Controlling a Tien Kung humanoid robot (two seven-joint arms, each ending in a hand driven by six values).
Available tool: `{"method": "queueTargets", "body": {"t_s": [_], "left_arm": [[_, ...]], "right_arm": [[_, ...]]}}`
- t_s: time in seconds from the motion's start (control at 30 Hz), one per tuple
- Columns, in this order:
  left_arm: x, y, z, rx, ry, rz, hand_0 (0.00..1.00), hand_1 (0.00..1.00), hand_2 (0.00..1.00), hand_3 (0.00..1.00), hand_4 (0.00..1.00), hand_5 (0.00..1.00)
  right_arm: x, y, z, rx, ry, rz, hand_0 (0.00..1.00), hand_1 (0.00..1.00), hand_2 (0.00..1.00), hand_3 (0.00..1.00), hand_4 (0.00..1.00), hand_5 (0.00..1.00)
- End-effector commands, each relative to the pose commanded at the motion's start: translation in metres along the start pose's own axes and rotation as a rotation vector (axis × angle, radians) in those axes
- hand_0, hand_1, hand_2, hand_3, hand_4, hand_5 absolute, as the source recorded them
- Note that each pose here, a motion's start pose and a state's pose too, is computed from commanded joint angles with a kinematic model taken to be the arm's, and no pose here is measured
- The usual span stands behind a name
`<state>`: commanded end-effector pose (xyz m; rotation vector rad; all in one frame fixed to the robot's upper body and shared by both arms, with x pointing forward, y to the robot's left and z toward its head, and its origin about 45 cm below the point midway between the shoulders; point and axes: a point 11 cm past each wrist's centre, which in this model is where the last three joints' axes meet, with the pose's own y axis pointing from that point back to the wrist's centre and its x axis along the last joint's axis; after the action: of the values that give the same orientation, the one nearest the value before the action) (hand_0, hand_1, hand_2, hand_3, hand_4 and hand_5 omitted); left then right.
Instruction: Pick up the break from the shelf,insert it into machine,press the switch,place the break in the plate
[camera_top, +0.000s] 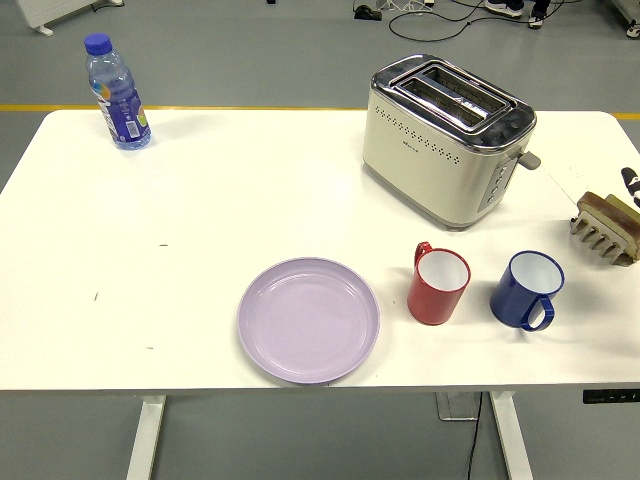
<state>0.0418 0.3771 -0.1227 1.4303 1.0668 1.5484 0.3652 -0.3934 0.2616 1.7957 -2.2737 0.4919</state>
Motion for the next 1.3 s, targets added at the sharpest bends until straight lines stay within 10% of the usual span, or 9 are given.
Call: {"method": "queueTargets", "body": {"t_s": [0.67,1.3], "left_arm": [[0.0,0.001,0.005,-0.011,0.006,0.003,0.631,0.498,0.529,0.524,0.273,0.836],[0.0,0.001,0.009,-0.018,0.004,0.008,0.63,0.495,0.517,0.525,0.273,0.835]], "right_arm": [[-0.032,-0.019,-0.001,0.013,0.833,-0.161,0.949,0.847,0.909,0.882,0.872,0.113],[-0.036,-0.03,0.014,-0.078,0.955,-0.154,0.922,0.822,0.883,0.855,0.857,0.131]]}}
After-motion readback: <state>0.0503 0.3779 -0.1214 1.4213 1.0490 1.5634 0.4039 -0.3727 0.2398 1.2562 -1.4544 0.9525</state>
